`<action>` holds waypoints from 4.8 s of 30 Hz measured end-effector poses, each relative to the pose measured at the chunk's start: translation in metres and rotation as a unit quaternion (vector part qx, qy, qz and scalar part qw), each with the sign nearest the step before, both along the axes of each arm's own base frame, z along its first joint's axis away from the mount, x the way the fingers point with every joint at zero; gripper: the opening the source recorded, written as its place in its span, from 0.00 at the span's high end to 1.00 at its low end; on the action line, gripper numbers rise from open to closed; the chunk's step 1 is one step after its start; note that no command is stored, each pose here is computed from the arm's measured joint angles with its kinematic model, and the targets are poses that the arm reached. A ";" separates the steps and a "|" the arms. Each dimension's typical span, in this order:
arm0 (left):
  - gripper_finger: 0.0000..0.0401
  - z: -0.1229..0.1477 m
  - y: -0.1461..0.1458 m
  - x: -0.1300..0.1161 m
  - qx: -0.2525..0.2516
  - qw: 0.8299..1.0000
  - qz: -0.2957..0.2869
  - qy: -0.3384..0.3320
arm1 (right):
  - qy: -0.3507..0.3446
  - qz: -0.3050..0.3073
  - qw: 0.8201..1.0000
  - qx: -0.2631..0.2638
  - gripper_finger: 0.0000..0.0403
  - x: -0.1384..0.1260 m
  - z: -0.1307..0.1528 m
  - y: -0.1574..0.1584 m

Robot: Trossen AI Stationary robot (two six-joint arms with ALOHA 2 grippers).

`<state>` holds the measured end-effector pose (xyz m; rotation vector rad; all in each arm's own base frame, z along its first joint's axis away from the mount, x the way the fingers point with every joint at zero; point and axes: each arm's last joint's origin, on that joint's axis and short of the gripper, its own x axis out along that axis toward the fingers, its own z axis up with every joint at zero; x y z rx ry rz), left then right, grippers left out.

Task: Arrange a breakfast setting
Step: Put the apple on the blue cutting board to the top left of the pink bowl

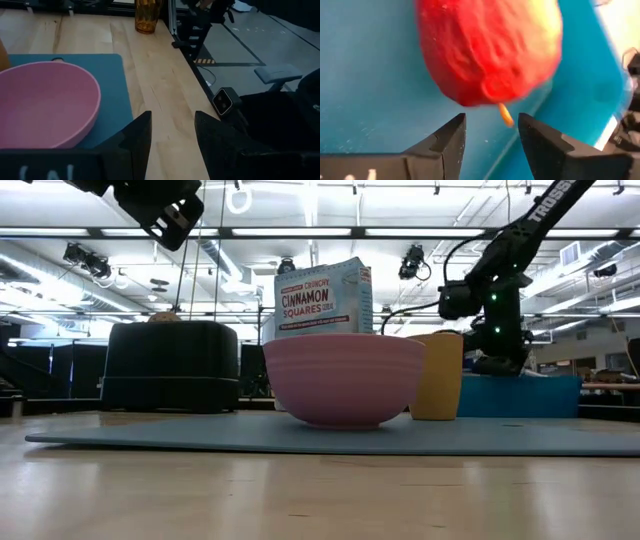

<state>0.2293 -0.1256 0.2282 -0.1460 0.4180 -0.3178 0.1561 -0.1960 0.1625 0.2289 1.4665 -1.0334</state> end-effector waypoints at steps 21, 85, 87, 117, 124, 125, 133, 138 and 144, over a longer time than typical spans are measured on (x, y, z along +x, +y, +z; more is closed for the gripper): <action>0.61 0.001 -0.005 -0.003 -0.011 1.000 -0.001 -0.001 | -0.022 0.013 1.000 -0.009 0.98 0.011 -0.007 -0.001; 0.61 0.002 -0.012 -0.006 0.011 1.000 -0.021 -0.016 | -0.475 -0.592 0.645 -0.093 0.58 0.001 0.009 0.005; 0.61 0.002 -0.012 -0.006 0.010 1.000 -0.022 -0.016 | -0.479 -0.605 0.629 -0.093 0.58 0.004 0.005 0.004; 0.61 0.002 -0.013 -0.007 -0.002 1.000 -0.019 -0.012 | -0.512 -0.604 0.589 -0.162 0.95 0.019 -0.002 0.000; 0.61 0.010 -0.010 -0.011 -0.005 0.999 -0.021 -0.025 | -0.548 -0.540 0.613 -0.179 0.95 0.015 0.031 0.011; 0.61 0.012 -0.009 -0.013 -0.002 0.999 -0.023 -0.029 | -0.556 -0.526 0.617 -0.184 0.95 0.015 0.038 0.014; 0.61 0.036 0.001 -0.029 -0.001 0.997 -0.031 -0.076 | -0.593 -0.385 0.659 -0.258 0.95 0.010 0.091 0.054; 0.61 0.047 0.007 -0.038 0.001 0.995 -0.033 -0.097 | -0.609 -0.285 0.686 -0.278 0.95 0.012 0.114 0.086; 0.61 0.058 0.015 -0.046 0.008 0.992 -0.031 -0.125 | -0.644 -0.134 0.700 -0.280 0.95 0.033 0.135 0.129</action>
